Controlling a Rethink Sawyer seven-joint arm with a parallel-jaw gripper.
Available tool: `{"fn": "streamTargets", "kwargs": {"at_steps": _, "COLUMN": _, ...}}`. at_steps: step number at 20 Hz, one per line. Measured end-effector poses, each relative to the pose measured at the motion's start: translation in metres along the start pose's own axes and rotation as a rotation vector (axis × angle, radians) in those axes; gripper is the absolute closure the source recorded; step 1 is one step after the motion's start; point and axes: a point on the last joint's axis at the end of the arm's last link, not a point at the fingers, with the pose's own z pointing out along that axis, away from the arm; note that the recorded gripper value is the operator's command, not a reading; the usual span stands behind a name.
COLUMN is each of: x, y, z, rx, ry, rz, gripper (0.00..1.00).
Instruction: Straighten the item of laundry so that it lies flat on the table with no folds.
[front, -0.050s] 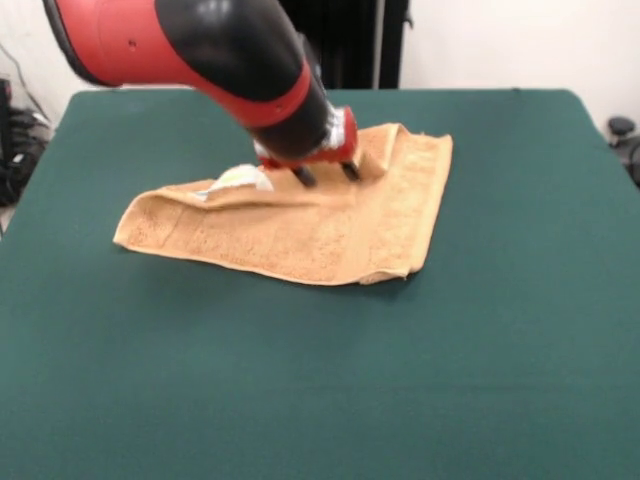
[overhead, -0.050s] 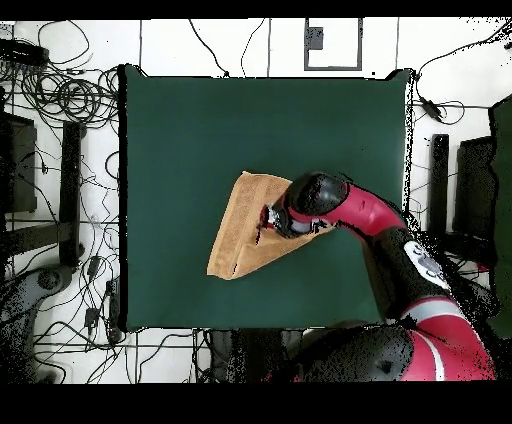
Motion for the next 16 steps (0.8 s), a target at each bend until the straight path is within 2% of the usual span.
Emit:
{"fn": "streamTargets", "kwargs": {"at_steps": 2, "x": 0.015, "y": -0.006, "z": -0.002, "rx": 0.018, "ry": 0.016, "rz": 0.008, "gripper": 0.00}}
{"fn": "streamTargets", "kwargs": {"at_steps": 5, "x": 0.057, "y": -0.027, "z": -0.008, "rx": 0.073, "ry": 0.054, "rz": 0.029, "gripper": 0.00}}
{"fn": "streamTargets", "kwargs": {"at_steps": 7, "x": 0.067, "y": -0.033, "z": -0.010, "rx": 0.087, "ry": 0.062, "rz": 0.034, "gripper": 0.00}}
{"fn": "streamTargets", "kwargs": {"at_steps": 9, "x": 0.088, "y": -0.046, "z": -0.013, "rx": 0.126, "ry": 0.071, "rz": 0.041, "gripper": 0.00}}
{"fn": "streamTargets", "kwargs": {"at_steps": 13, "x": 0.125, "y": -0.077, "z": -0.020, "rx": 0.224, "ry": 0.050, "rz": 0.038, "gripper": 0.00}}
{"fn": "streamTargets", "kwargs": {"at_steps": 16, "x": 0.137, "y": -0.095, "z": -0.021, "rx": 0.265, "ry": 0.020, "rz": 0.035, "gripper": 0.00}}
